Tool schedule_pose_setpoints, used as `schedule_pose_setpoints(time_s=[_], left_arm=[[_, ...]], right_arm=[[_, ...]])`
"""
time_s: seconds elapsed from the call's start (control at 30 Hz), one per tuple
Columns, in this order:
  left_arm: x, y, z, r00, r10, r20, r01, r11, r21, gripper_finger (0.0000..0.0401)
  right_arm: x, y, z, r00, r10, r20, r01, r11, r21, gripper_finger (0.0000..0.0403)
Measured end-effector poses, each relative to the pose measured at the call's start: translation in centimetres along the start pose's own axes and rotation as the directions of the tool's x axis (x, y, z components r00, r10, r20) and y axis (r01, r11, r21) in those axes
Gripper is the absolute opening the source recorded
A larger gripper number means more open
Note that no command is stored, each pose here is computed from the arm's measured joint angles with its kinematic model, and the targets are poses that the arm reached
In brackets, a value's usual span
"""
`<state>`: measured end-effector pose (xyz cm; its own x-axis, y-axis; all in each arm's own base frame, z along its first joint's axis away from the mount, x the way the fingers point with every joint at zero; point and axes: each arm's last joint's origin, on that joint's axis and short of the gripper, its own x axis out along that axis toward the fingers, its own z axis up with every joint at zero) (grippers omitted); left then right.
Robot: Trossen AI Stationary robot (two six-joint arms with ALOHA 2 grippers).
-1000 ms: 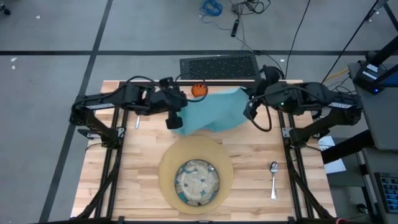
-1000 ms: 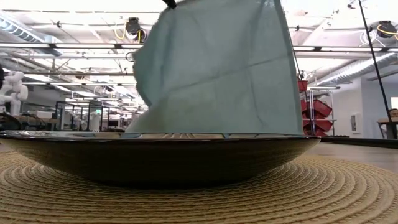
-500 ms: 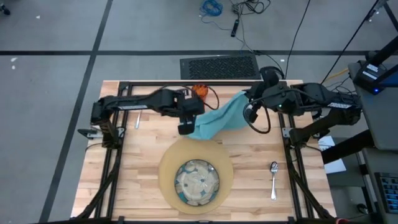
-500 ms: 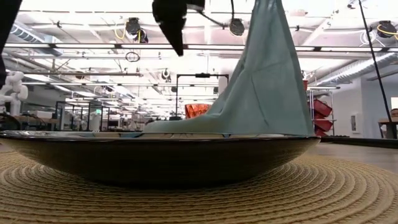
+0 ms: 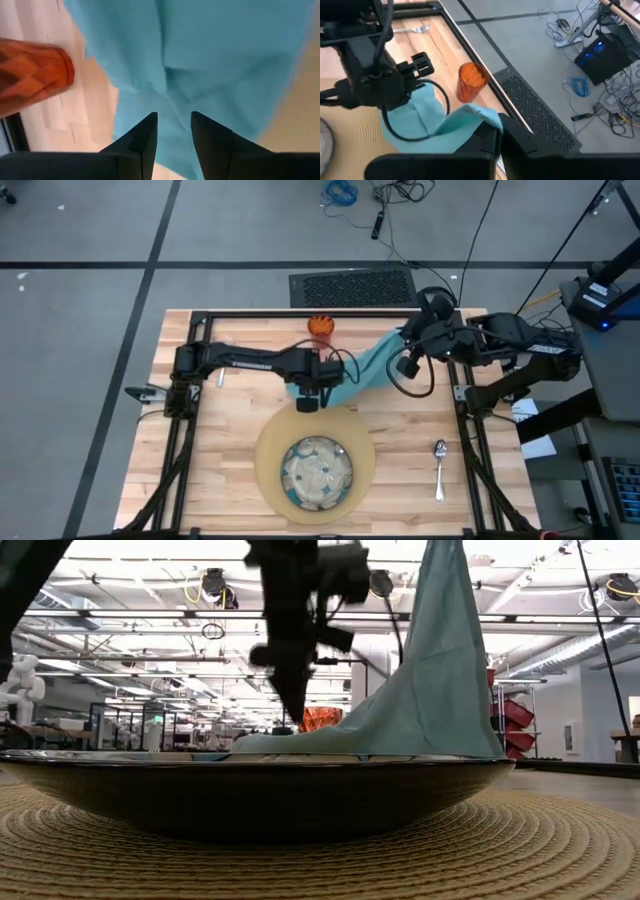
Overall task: Set table place
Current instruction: Fold the blue table napkin
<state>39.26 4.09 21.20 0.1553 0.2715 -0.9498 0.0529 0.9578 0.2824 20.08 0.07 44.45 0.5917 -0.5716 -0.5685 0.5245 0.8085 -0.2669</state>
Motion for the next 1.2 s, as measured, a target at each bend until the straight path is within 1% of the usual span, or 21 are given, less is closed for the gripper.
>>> schedule_pose_setpoints(time_s=[0.07, 0.13, 0.23, 0.3, 0.4, 0.57, 0.67, 0.87, 0.97, 1.2], left_arm=[[0.6, -0.1, -0.7, 0.999, 0.05, 0.013, -0.05, 0.999, 0.014, 0.01], [0.4, 0.0, -0.7, 0.991, 0.089, 0.099, -0.089, 0.996, -0.007, 0.0096], [-0.1, 0.2, -0.7, 0.968, 0.117, 0.221, -0.114, 0.993, -0.026, 0.0093], [0.3, 0.3, -0.6, 0.951, 0.126, 0.283, -0.116, 0.992, -0.052, 0.0093], [1.7, 0.2, -1.4, 0.958, 0.087, 0.272, -0.077, 0.996, -0.047, 0.0093], [3.8, -0.4, -2.5, 0.962, 0.082, 0.259, -0.075, 0.996, -0.038, 0.0093], [4.0, -0.4, -2.4, 0.955, 0.089, 0.283, -0.079, 0.996, -0.047, 0.0093], [4.8, -0.6, -2.3, 0.958, 0.096, 0.27, -0.091, 0.995, -0.031, 0.0093], [4.5, -0.5, -2.1, 0.951, 0.1, 0.292, -0.093, 0.995, -0.04, 0.0093], [4.8, -0.1, -2.1, 0.948, 0.11, 0.298, -0.098, 0.994, -0.053, 0.0093]], right_arm=[[-0.1, -0.1, -0.1, 1.0, -0.001, -0.003, 0.001, 1.0, -0.003, 0.0], [-0.3, -0.3, -0.1, 1.0, 0.0, 0.001, 0.0, 1.0, -0.005, 0.0], [-0.3, -0.3, -0.1, 1.0, 0.0, 0.003, 0.0, 1.0, -0.007, 0.0], [-0.3, -0.3, -0.1, 1.0, 0.0, 0.002, 0.0, 1.0, -0.007, 0.0], [-0.3, -0.3, -0.1, 1.0, 0.0, 0.002, 0.0, 1.0, -0.006, 0.0], [-0.3, -0.3, -0.1, 1.0, 0.0, 0.002, 0.0, 1.0, -0.005, 0.0], [-0.3, -0.3, -0.1, 1.0, -0.003, 0.002, 0.003, 1.0, -0.001, 0.0], [-0.1, -0.5, 0.0, 1.0, -0.012, 0.002, 0.012, 1.0, 0.009, 0.0], [-0.1, -0.5, 0.0, 1.0, -0.011, 0.002, 0.011, 1.0, 0.009, 0.0], [-0.1, -0.5, 0.0, 1.0, -0.011, 0.005, 0.01, 1.0, 0.011, 0.0]])
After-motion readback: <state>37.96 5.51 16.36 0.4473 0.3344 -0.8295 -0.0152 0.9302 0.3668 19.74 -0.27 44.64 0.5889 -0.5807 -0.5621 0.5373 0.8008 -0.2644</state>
